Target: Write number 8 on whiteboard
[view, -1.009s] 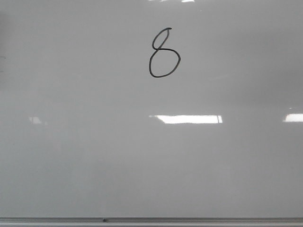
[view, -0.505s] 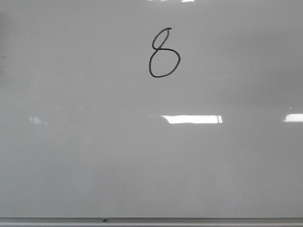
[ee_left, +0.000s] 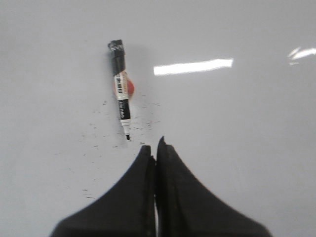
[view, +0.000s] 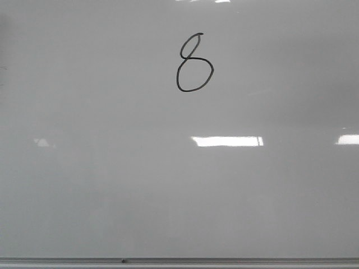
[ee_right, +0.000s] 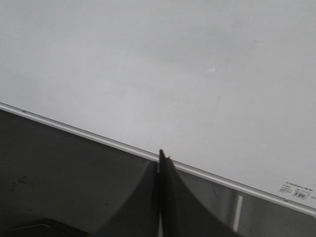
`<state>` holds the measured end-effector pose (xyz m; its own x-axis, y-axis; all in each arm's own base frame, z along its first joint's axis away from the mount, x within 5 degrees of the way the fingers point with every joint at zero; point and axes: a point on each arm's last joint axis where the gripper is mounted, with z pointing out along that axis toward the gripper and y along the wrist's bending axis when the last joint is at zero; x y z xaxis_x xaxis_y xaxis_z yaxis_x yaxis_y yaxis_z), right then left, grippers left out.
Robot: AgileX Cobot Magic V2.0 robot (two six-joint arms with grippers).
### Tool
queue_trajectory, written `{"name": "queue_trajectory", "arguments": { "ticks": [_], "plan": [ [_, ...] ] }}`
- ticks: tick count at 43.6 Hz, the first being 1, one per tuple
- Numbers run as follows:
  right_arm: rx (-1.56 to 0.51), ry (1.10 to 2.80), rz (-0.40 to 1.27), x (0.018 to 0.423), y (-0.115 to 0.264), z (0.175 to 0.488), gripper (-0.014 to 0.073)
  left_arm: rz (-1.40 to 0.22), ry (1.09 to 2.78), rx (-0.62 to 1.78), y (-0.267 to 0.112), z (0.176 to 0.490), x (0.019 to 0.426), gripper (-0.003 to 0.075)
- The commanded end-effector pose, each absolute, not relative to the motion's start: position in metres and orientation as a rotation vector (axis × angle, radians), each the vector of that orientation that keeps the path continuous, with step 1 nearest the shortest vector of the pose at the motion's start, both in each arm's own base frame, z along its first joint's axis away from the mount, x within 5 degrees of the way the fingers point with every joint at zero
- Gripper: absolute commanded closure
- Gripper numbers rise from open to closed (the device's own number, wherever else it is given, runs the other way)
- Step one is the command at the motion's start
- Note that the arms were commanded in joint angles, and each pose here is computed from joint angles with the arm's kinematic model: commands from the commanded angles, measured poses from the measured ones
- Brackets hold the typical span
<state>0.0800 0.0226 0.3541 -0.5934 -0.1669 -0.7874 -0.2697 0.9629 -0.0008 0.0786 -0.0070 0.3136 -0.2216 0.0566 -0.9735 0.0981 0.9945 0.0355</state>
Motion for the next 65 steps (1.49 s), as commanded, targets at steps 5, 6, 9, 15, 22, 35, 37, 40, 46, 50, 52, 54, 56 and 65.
{"name": "queue_trajectory", "arguments": {
  "ticks": [5, 6, 9, 15, 22, 35, 37, 40, 46, 50, 52, 54, 56, 65],
  "plan": [
    [-0.289, 2.136, 0.139, 0.083, 0.022, 0.366, 0.0703, -0.060, 1.547, 0.014, -0.003, 0.273, 0.065, 0.0741],
    [-0.289, 2.136, 0.139, 0.083, 0.022, 0.366, 0.0703, -0.059, 1.531, 0.011, -0.003, 0.267, 0.064, 0.0741],
    [-0.289, 2.136, 0.139, 0.083, 0.022, 0.366, 0.0703, -0.054, 1.484, 0.005, -0.002, 0.249, 0.060, 0.0741],
    [-0.289, 2.136, 0.139, 0.083, 0.022, 0.366, 0.0703, -0.053, 1.416, 0.003, -0.002, 0.226, 0.056, 0.0741],
    [-0.289, 2.137, 0.139, 0.083, 0.022, 0.366, 0.0703, -0.053, 1.383, 0.001, -0.002, 0.217, 0.054, 0.0741],
    [-0.289, 2.137, 0.139, 0.083, 0.022, 0.366, 0.0703, -0.052, 1.358, 0.000, -0.002, 0.219, 0.054, 0.0741],
    [-0.289, 2.136, 0.139, 0.083, 0.022, 0.366, 0.0703, -0.052, 1.358, 0.000, -0.002, 0.219, 0.054, 0.0741],
    [-0.289, 2.136, 0.139, 0.083, 0.022, 0.366, 0.0703, -0.052, 1.358, 0.000, -0.002, 0.219, 0.054, 0.0741],
    [-0.289, 2.136, 0.139, 0.083, 0.022, 0.366, 0.0703, -0.052, 1.358, 0.000, -0.002, 0.219, 0.054, 0.0741],
    [-0.289, 2.136, 0.139, 0.083, 0.022, 0.366, 0.0703, -0.052, 1.358, 0.000, -0.002, 0.219, 0.054, 0.0741],
    [-0.289, 2.136, 0.139, 0.083, 0.022, 0.366, 0.0703, -0.052, 1.358, 0.000, -0.002, 0.219, 0.054, 0.0741],
    [-0.289, 2.136, 0.139, 0.083, 0.022, 0.366, 0.0703, -0.052, 1.358, 0.000, -0.002, 0.219, 0.054, 0.0741],
    [-0.289, 2.136, 0.139, 0.083, 0.022, 0.366, 0.0703, -0.052, 1.358, 0.000, -0.002, 0.219, 0.054, 0.0741],
    [-0.289, 2.136, 0.139, 0.083, 0.022, 0.366, 0.0703, -0.052, 1.358, 0.000, -0.002, 0.219, 0.054, 0.0741]
  ]
}}
